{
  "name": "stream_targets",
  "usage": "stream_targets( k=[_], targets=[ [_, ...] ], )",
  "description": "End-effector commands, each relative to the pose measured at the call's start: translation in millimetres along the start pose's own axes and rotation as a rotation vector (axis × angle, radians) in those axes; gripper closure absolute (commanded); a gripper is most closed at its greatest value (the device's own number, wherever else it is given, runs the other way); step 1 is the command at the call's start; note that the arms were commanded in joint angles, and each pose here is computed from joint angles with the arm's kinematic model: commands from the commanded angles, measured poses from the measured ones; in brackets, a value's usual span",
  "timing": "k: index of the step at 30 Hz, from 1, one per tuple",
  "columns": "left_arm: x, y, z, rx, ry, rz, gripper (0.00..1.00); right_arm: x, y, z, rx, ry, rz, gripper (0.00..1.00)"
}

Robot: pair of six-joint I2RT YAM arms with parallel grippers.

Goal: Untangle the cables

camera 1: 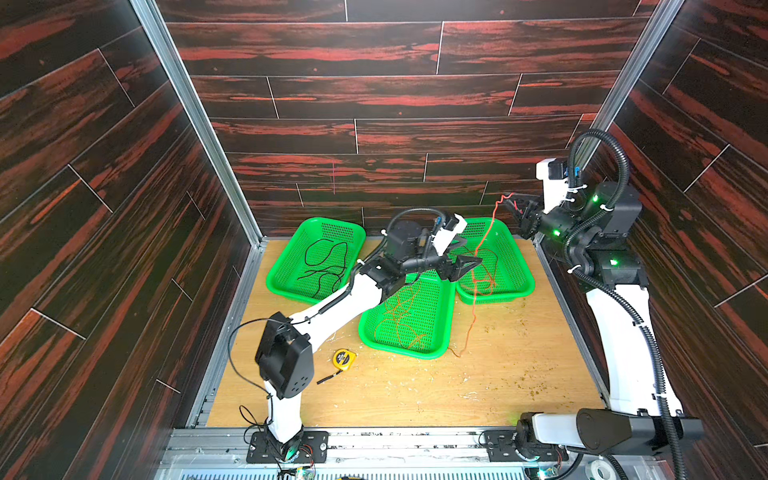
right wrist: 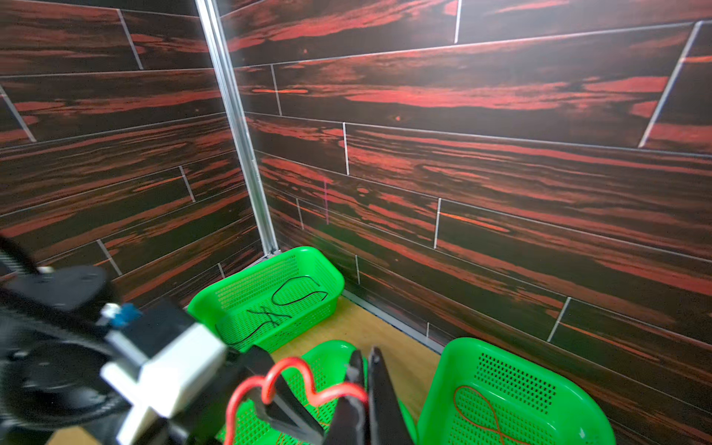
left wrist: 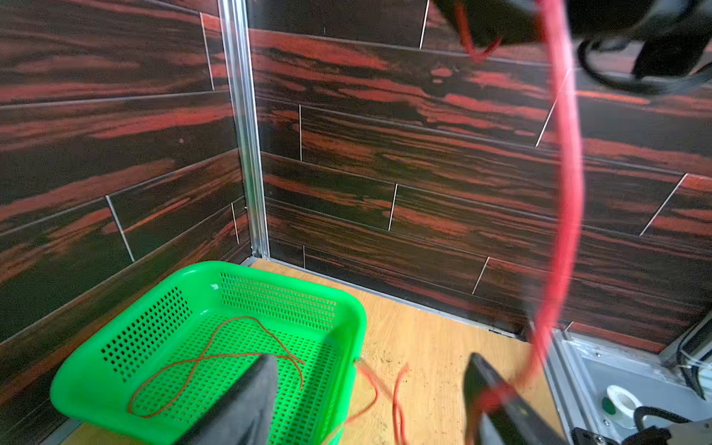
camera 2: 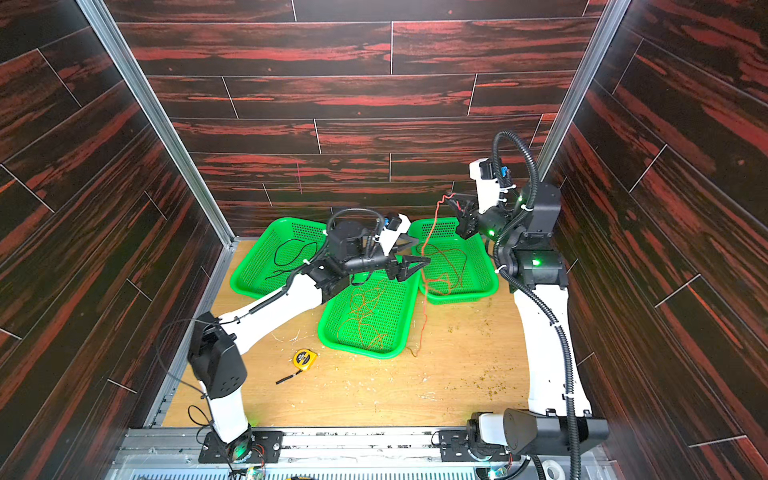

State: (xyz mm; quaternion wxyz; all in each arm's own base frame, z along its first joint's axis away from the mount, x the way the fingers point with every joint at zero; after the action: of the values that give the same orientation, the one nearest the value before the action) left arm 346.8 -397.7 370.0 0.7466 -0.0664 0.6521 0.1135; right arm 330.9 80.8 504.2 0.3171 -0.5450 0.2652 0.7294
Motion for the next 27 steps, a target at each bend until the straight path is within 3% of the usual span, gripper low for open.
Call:
stream_targets(
  k=[1, 6, 8, 11, 14, 20, 23, 27],
  targets=[
    [1.3, -7.3, 1.1, 0.016, 0.011, 0.005, 0.46, -5.4, 11.6, 18.3, -0.054, 0.036, -0.016, 1.00],
    [-2.9, -18.6, -3.6, 0.051, 0.025, -0.024, 1.00, -5.0, 11.7, 17.4, -0.040, 0.034, -0.013, 1.00],
    [-8.3, -19.5, -5.0, 0.049, 0.011, -0.039, 1.00, -4.2, 14.5, 16.2, -0.009, 0.031, -0.013, 0.95],
    [-18.7, -16.2, -1.8, 0.014, -0.011, -0.054, 1.00, -1.1, 24.3, 6.3, 0.134, 0.001, -0.019, 0.66],
    [-29.3, -11.1, 1.2, -0.023, -0.060, -0.053, 1.00, 9.0, 41.6, -8.9, 0.316, -0.045, -0.043, 0.49],
    [-40.8, -4.2, 9.6, -0.059, -0.083, -0.064, 1.00, 36.4, 79.0, -19.9, 0.475, -0.201, -0.120, 0.19],
    [-43.3, -0.2, 14.3, -0.087, -0.086, -0.061, 1.00, 60.9, 84.3, -20.3, 0.477, -0.290, -0.080, 0.15],
    [-49.2, 5.3, 17.2, -0.116, -0.101, -0.062, 1.00, 114.7, 66.7, -7.2, 0.229, -0.460, 0.091, 0.21]
  ],
)
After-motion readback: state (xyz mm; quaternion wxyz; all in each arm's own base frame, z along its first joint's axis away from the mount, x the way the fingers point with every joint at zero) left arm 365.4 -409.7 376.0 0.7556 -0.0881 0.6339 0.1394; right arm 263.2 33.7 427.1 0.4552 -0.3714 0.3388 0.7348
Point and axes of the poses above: each gripper's point midway between its finger pads, its own y axis back along the fingers, its own z axis along the line the jaws close on, x = y × z, the point moved 6 cm from there along y, back along the fingers, and after that the axes turned 14 degrees about -y, right-handed, at the moved point
